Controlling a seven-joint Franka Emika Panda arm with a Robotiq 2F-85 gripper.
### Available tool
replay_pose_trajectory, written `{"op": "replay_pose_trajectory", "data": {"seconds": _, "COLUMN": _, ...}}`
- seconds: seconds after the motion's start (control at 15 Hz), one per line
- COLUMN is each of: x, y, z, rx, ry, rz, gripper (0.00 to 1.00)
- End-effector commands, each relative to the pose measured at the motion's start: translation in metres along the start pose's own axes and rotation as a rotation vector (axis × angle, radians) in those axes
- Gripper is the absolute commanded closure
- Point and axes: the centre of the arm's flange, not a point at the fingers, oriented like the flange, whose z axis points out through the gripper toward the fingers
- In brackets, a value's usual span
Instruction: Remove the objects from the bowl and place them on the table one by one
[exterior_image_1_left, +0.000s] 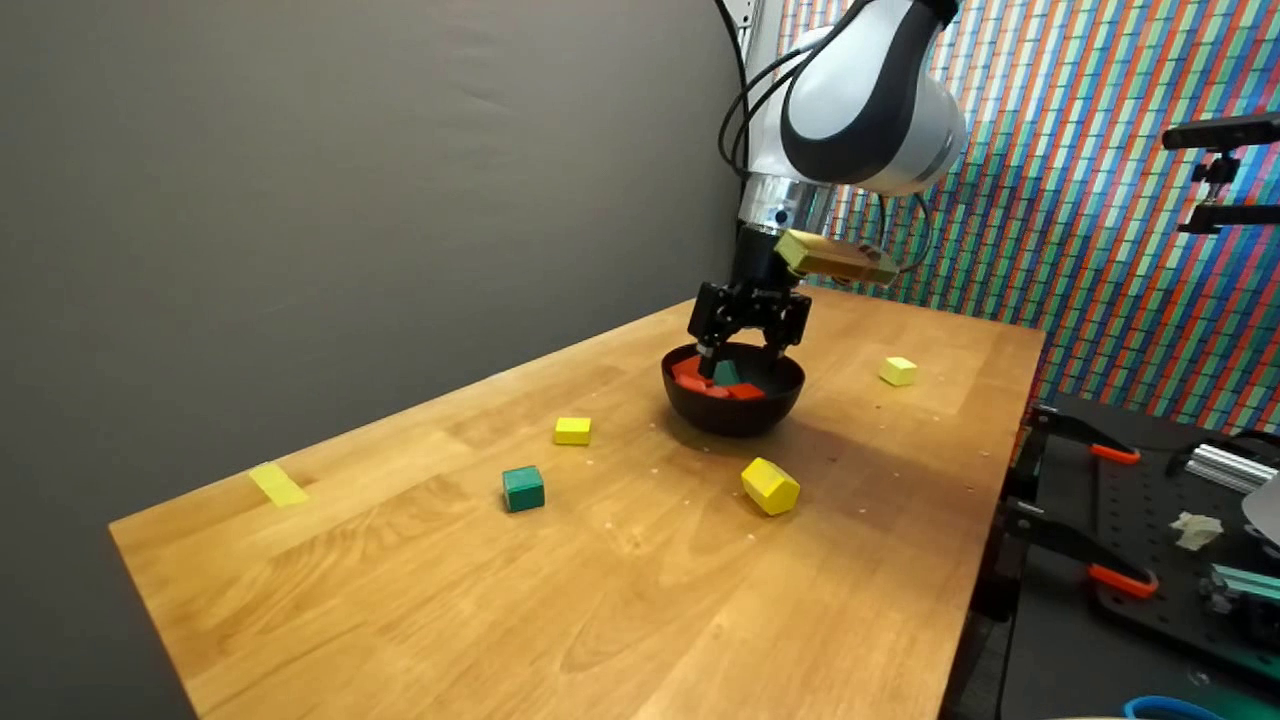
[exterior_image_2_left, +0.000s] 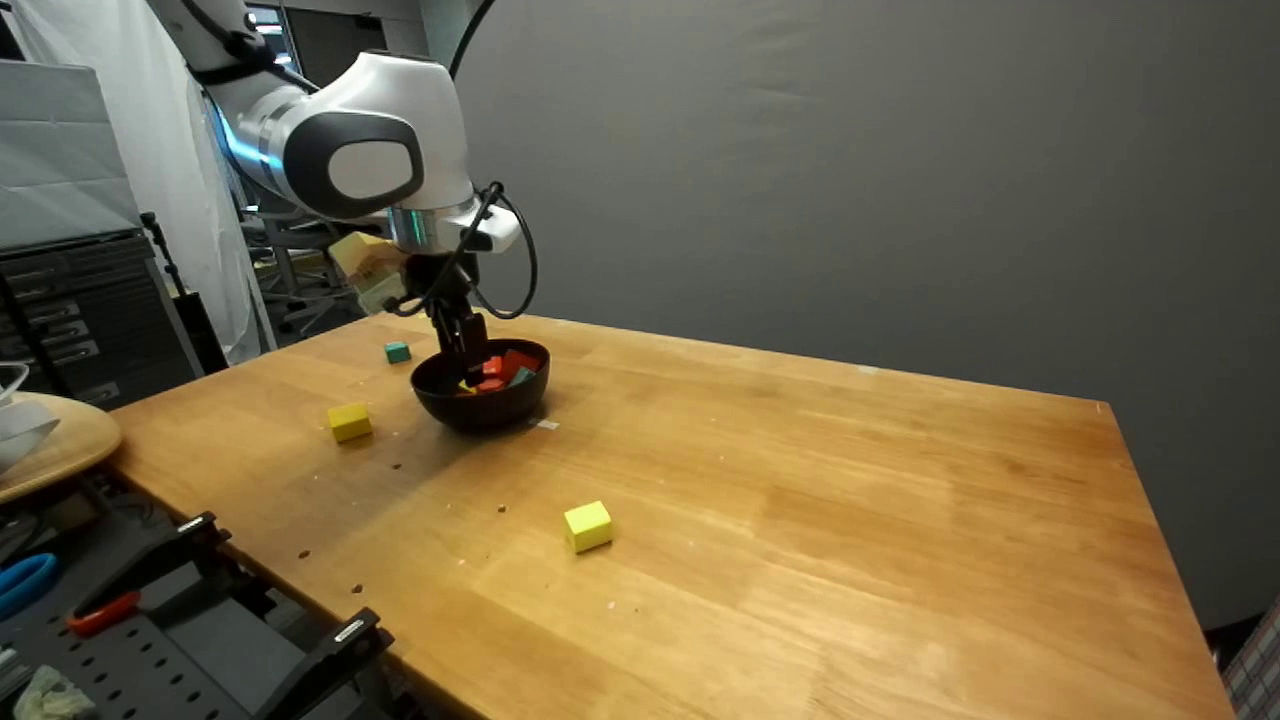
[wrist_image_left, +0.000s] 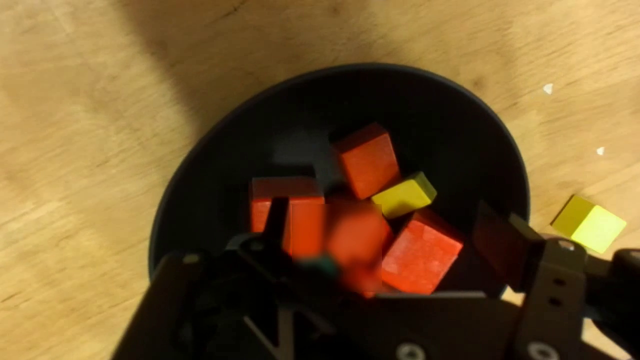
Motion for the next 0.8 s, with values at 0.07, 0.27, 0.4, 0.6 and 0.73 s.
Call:
{"op": "replay_pose_trajectory", "data": {"seconds": 0.07, "x": 0.022, "y": -0.012, "z": 0.019, "rx": -0.052, "ry": 0.047, "rz": 0.020, "gripper": 0.10}}
{"op": "replay_pose_trajectory", "data": {"seconds": 0.27, "x": 0.030, "y": -0.010, "z": 0.025, "rx": -0.169, "ry": 0.081, "rz": -0.018, "gripper": 0.10}}
{"op": "replay_pose_trajectory", "data": {"seconds": 0.4, "x": 0.033, "y": -0.011, "z": 0.020, "rx": -0.258, "ry": 0.134, "rz": -0.078, "gripper": 0.08}}
{"op": "replay_pose_trajectory", "data": {"seconds": 0.6, "x": 0.033, "y": -0.020, "z": 0.020, "rx": -0.344, "ry": 0.179, "rz": -0.170, "gripper": 0.09}}
{"op": "replay_pose_trajectory", "data": {"seconds": 0.73, "x": 0.027, "y": -0.031, "z": 0.030, "rx": -0.348, "ry": 0.176, "rz": -0.204, "gripper": 0.08}}
